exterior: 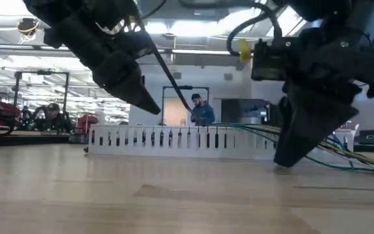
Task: Ziptie cables
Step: Put the wrapped cables into the white cable duct
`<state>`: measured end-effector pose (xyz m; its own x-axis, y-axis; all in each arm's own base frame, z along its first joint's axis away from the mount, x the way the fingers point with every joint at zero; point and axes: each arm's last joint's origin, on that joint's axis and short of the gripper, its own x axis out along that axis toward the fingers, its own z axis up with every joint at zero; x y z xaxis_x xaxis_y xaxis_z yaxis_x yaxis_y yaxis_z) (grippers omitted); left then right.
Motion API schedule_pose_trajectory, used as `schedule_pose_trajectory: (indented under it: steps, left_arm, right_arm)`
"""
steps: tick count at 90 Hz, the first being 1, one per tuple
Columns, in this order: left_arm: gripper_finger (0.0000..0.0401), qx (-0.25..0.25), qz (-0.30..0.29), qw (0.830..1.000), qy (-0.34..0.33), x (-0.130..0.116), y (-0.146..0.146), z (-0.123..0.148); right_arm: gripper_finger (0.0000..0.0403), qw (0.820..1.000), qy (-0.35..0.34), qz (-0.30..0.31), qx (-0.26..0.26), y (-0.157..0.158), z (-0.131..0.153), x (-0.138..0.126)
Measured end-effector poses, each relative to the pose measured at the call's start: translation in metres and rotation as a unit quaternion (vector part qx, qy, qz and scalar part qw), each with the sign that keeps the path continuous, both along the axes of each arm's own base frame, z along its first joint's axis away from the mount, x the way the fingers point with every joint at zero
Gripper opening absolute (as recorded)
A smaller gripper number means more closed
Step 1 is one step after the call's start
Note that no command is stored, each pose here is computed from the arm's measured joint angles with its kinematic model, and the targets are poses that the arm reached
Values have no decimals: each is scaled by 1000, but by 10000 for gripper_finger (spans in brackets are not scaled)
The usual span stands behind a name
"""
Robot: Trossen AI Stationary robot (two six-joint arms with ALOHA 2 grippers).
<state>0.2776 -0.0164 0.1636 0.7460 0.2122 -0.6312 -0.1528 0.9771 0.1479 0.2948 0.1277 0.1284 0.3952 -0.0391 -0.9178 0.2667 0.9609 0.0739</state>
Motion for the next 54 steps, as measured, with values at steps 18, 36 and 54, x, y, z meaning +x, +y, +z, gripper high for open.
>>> schedule_pose_trajectory:
  steps: [18, 36, 54]
  left_arm:
    - [159, 2, 1, 1000, 1, -1, 0, -2]
    - [159, 2, 1, 1000, 2, -1, 0, -2]
    - [159, 3, 0, 1000, 3, -1, 0, -2]
  right_arm:
    - [170, 992, 74, -23, -103, -3, 16, -9]
    - [170, 976, 115, -38, -179, -7, 39, -10]
    - [170, 957, 135, -26, -257, -12, 55, -12]
